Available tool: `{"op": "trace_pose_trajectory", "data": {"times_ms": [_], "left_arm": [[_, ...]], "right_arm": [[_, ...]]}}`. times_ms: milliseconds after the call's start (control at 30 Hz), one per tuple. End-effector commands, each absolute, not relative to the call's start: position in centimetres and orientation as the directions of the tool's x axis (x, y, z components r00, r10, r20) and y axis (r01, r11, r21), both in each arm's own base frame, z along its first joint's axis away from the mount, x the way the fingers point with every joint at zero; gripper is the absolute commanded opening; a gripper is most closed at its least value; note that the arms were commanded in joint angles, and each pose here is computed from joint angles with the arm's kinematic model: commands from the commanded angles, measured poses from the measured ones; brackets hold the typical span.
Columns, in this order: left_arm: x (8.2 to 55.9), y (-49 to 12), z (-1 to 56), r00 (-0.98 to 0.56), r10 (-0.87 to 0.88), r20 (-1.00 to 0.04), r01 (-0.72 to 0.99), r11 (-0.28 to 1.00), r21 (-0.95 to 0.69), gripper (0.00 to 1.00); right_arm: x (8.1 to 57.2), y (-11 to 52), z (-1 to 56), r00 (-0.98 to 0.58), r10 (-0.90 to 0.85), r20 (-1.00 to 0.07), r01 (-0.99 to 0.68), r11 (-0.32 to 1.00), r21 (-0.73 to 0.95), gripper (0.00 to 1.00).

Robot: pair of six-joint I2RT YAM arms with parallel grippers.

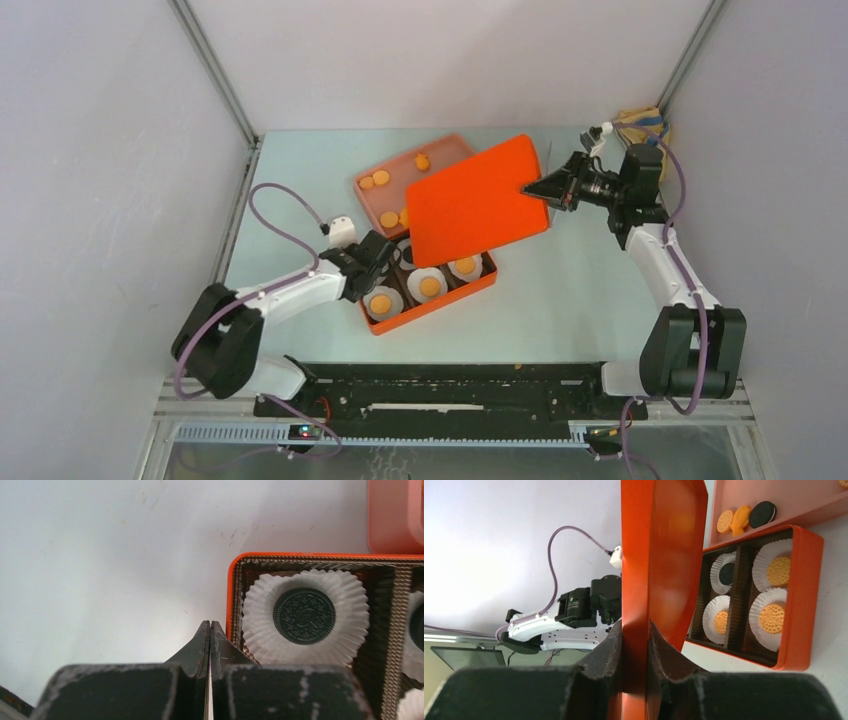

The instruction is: Pack the cookies

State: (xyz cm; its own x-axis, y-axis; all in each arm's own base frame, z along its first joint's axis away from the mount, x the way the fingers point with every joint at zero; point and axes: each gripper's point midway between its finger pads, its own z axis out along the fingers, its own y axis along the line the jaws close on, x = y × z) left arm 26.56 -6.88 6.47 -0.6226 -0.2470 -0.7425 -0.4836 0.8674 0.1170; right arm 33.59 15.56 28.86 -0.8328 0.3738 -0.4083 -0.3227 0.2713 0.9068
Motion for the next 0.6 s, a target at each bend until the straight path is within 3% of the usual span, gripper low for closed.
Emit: {"op": "trace_pose_trajectory", "data": {"times_ms": [0, 167, 333, 567], "left_arm": [[31.4, -9.2, 8.4, -0.545, -0.265, -0.796, -0.467, 0.884, 0.026, 0.00], [33.1, -8.4, 14.3, -0.422, -0.266, -0.867, -0.506, 0.862, -0.018, 0.00], [30.4, -6.1, 20.7, -0.313, -0.336, -0.888, -0.528, 0.839, -0.131, 0.00], [26.8, -4.1, 21.9, -0.282, -0.360, -0.889, -0.490, 0.851, -0.189, 0.00]], "right_arm": [[32.2, 15.5, 31.1, -0.787, 0.361, -0.500, -0.420, 0.280, 0.863, 0.00], [31.7, 15.6, 31.4, -0.789, 0.368, -0.493, -0.428, 0.248, 0.869, 0.00], [31.1, 17.4, 32.3, -0.849, 0.304, -0.433, -0.420, 0.112, 0.901, 0.00], [32.3, 21.2, 28.0, -0.976, 0.134, -0.174, -0.179, -0.029, 0.983, 0.00]]}}
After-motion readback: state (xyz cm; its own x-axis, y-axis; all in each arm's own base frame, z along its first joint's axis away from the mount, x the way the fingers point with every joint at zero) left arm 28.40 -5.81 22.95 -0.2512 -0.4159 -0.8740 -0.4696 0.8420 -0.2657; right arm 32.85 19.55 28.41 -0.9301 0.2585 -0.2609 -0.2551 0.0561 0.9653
